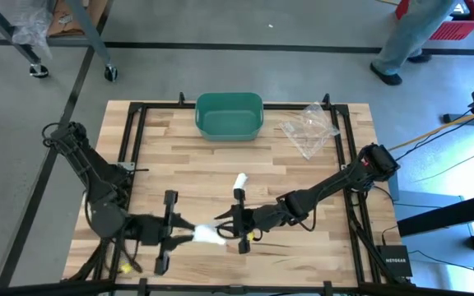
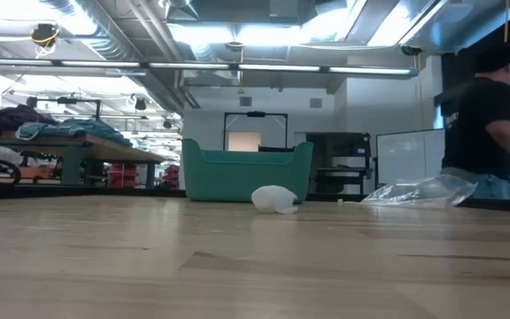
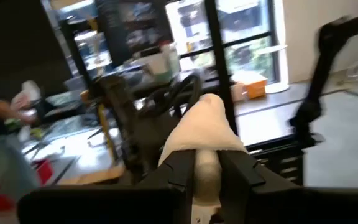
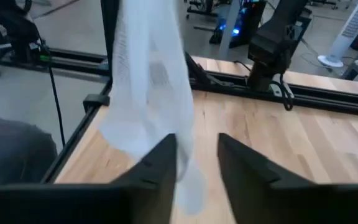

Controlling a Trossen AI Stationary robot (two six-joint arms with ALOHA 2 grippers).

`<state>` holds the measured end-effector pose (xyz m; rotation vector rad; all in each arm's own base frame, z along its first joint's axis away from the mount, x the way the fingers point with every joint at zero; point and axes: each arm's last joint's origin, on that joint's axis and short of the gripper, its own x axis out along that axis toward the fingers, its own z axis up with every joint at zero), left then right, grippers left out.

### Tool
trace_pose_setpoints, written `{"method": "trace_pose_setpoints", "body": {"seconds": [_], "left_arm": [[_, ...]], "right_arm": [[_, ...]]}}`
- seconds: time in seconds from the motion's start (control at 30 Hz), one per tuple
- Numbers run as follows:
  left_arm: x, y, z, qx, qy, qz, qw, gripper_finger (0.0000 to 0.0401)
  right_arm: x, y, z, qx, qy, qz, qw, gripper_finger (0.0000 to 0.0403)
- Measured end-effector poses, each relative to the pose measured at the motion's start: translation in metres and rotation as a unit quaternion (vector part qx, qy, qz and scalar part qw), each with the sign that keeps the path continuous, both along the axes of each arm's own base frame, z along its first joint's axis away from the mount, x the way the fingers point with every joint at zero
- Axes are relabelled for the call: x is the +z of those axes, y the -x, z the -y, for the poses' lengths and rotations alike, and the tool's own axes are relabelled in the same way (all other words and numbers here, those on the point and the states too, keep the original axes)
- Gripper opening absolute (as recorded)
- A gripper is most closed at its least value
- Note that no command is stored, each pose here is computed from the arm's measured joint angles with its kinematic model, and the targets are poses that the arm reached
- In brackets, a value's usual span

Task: Roll bandage
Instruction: Roll the bottom white bandage

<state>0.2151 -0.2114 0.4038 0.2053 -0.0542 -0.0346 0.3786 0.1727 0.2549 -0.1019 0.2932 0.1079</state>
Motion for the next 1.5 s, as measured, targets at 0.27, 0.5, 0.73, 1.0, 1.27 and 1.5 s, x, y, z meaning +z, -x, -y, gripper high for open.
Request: {"method": "trace_pose_setpoints", "body": {"seconds": [0.27, 0.5, 0.73, 1.0, 1.27, 1.5], "left_arm": [[-0.001, -0.001, -0.002, 0.025, 0.001, -0.005, 1.000, 0.0040], [-0.001, -0.002, -0.004, 0.032, 0.004, -0.005, 0.999, 0.0040], [-0.001, -0.002, -0.004, 0.031, 0.003, -0.007, 0.999, 0.0040], [-0.002, -0.002, -0.004, 0.031, -0.001, -0.010, 0.999, 0.0040], [-0.002, -0.003, -0.005, 0.034, 0.001, -0.010, 0.999, 0.0040], [-0.002, -0.004, -0.005, 0.034, 0.004, -0.010, 0.999, 0.0040]], "right_arm": [[0.046, 0.040, 0.018, -0.001, -0.008, -0.055, 0.998, 0.0228], [0.038, 0.037, 0.010, 0.024, -0.025, -0.049, 0.998, 0.0261], [0.003, 0.007, 0.001, 0.024, -0.015, 0.011, 1.000, 0.0257], [-0.013, -0.007, 0.002, 0.083, -0.056, 0.017, 0.995, 0.0257], [0.004, -0.004, 0.003, 0.094, -0.102, 0.046, 0.989, 0.0257], [-0.017, -0.013, 0.005, 0.059, -0.086, 0.031, 0.994, 0.0244]]}}
